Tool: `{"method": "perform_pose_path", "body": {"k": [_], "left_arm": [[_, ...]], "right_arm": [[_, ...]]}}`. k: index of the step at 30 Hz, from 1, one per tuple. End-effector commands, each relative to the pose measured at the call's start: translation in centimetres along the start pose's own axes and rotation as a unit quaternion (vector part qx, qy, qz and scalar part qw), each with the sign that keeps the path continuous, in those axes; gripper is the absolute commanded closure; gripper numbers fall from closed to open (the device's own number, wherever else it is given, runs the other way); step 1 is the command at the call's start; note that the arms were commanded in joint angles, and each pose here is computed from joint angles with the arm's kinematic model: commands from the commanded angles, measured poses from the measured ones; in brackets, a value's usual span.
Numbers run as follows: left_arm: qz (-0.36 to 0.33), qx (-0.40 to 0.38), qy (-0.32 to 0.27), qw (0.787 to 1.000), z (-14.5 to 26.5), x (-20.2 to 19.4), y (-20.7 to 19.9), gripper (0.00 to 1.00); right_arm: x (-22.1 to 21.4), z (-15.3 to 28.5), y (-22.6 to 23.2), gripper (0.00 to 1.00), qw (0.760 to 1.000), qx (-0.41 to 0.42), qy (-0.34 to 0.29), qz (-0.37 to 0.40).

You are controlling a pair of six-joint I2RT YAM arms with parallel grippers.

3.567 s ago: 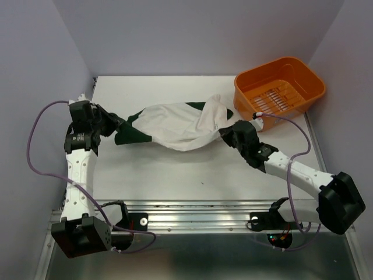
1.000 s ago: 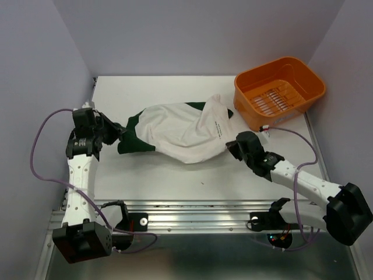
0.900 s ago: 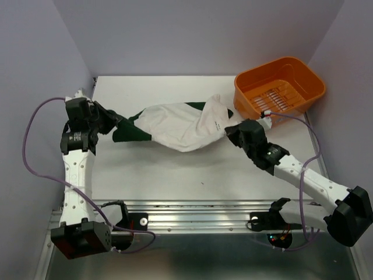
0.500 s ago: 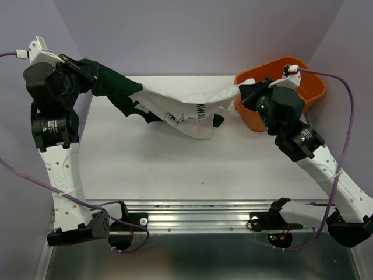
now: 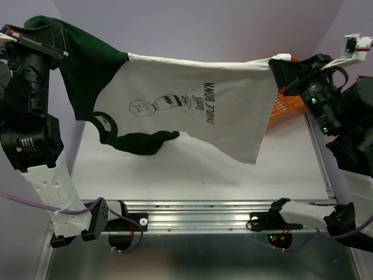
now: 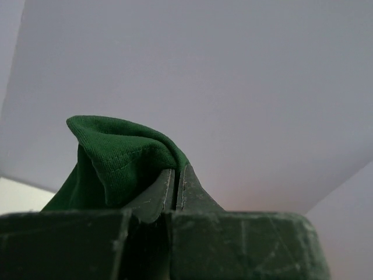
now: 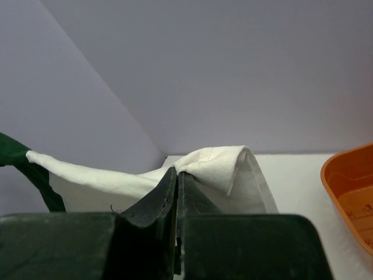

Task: Roll the t-shirts
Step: Flatten out the T-shirt at the center of the board.

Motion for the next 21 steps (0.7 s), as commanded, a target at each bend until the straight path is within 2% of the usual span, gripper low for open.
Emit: {"method": "perform_pose_path", "body": {"k": [1, 6, 13, 21], "left_arm": [[-0.031, -0.018, -0.128, 0.991, 4.1, 7.4, -2.9, 1.0], [-0.04, -0.033, -0.189, 0.981, 8.0, 10.8, -4.7, 1.0], [-0.049, -0.039, -0.258, 0.964, 13.5, 14.1, -6.2, 1.0], [0.021, -0.023, -0.303, 0.952, 17.7, 17.2, -4.0, 1.0]], "right_arm": [[2.6, 2.6, 2.4, 0.99, 0.998, 0.062, 0.005, 0.025], [5.5, 5.8, 4.2, 0.99, 0.994, 0.11, -0.011, 0.017], [6.1, 8.5, 4.6, 0.99, 0.991, 0.137, 0.0, 0.006], [7.6, 11.5, 4.5, 0.99, 0.989, 0.149, -0.017, -0.013]]}}
Point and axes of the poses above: each gripper's point midway between its finger pads, its own z axis back along the fingers, its own y axis along the line the jaws close on, x = y × z, the point moved 3 cm from there along z, back along the fingers, and after that the axes turned 12 degrees about -z, right-handed, at the moved point
